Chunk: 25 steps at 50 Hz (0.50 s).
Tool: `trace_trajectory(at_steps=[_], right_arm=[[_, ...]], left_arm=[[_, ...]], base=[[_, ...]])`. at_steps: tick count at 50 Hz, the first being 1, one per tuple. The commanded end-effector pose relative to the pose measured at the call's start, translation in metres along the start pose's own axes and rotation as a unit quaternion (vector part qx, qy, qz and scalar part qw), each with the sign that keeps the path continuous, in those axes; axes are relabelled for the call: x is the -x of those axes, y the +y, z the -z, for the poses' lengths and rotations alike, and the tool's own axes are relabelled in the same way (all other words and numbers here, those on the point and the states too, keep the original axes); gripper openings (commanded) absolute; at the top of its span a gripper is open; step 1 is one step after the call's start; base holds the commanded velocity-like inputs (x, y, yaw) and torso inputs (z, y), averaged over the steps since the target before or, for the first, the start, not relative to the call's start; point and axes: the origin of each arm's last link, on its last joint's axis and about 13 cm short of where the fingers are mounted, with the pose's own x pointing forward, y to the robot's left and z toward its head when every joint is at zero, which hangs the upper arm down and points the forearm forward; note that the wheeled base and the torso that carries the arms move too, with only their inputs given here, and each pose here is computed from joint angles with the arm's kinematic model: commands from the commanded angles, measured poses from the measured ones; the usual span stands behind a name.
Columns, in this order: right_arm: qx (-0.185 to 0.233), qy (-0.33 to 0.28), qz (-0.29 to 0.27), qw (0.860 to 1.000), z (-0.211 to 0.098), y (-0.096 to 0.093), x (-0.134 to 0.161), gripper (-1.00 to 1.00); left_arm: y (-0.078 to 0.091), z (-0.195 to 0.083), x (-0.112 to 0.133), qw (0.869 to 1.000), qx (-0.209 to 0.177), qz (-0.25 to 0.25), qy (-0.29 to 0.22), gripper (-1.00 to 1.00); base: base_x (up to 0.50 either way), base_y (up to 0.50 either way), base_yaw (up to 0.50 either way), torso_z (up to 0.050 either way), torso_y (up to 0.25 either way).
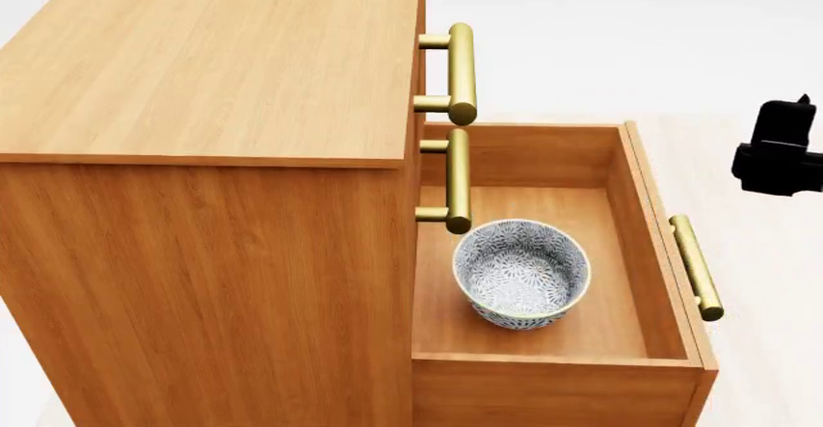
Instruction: Put the bowl in the bottom drawer of the cabinet and close it.
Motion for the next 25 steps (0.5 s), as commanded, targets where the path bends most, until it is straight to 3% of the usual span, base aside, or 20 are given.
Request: trace_trajectory(at_steps=[1,25], right_arm=[[0.012,-0.004,0.009,1.0,0.018,-0.013,0.014,1.0],[0.012,0.02,0.02,1.0,0.057,-0.023,0.024,1.0]], left_arm=[[0.0,-0.001,0.0,1.0,-0.001,0.0,-0.001,1.0],[0.0,0.001,0.0,1.0,-0.003,-0.001,-0.002,1.0]], base=[[0.0,0.0,0.0,0.0,0.0],[0.0,0.0,0.0,0.0,0.0]])
